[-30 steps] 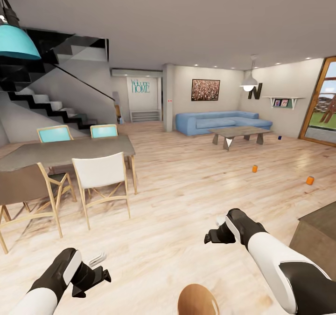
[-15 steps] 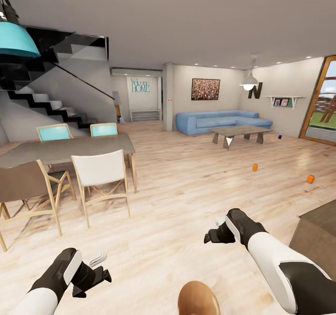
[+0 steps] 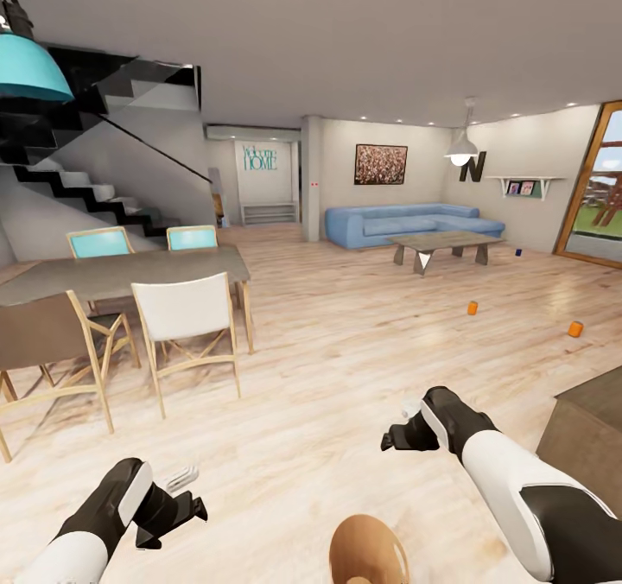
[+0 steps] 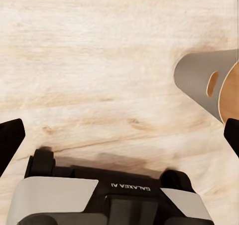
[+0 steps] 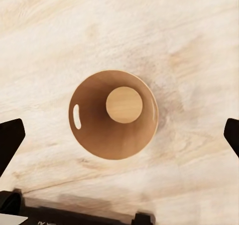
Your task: Put the three can of soda from the living room inside the tash can in the kitchen.
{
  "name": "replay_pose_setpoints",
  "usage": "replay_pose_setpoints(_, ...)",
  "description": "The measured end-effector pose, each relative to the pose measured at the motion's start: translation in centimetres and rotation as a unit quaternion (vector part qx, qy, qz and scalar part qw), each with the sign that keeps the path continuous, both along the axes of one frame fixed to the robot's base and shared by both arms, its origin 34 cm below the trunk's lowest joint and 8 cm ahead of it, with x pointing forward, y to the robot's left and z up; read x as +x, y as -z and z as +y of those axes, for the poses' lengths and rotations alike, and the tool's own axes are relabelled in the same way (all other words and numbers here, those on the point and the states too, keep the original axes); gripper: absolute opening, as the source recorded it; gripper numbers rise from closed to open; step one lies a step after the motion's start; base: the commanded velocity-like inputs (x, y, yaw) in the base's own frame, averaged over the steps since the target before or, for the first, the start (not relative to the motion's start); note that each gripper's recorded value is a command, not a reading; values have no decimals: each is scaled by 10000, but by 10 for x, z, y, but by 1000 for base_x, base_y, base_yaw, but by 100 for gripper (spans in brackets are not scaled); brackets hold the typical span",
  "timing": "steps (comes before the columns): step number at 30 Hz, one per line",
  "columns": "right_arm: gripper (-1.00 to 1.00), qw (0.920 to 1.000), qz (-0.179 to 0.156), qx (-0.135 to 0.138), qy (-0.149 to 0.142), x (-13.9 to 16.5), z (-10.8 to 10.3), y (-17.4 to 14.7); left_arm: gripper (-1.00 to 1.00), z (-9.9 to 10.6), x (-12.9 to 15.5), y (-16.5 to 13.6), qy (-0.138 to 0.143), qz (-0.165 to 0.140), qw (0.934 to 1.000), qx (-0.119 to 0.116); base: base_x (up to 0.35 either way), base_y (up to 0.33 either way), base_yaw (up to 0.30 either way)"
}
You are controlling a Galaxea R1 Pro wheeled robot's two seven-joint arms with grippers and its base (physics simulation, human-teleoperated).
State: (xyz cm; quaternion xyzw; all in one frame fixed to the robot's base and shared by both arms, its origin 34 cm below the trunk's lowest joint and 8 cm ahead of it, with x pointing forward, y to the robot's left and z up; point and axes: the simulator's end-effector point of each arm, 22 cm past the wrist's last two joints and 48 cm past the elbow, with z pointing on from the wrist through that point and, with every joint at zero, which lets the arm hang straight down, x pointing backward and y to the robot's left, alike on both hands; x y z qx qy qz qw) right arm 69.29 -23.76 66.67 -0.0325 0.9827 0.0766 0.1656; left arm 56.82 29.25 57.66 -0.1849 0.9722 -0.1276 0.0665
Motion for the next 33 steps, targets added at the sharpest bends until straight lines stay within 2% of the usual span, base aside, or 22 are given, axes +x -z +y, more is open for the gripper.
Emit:
replay_pose_setpoints(7,100,10000,0,-13,21,-2,-4,13,100,0,9,6,-2,-88,10000,-5,0,0,0)
replay_pose_setpoints(33,100,10000,-33,-34,32,-8,-7,65,100,-4,9,51,-4,-178,9998,-37,0,0,0)
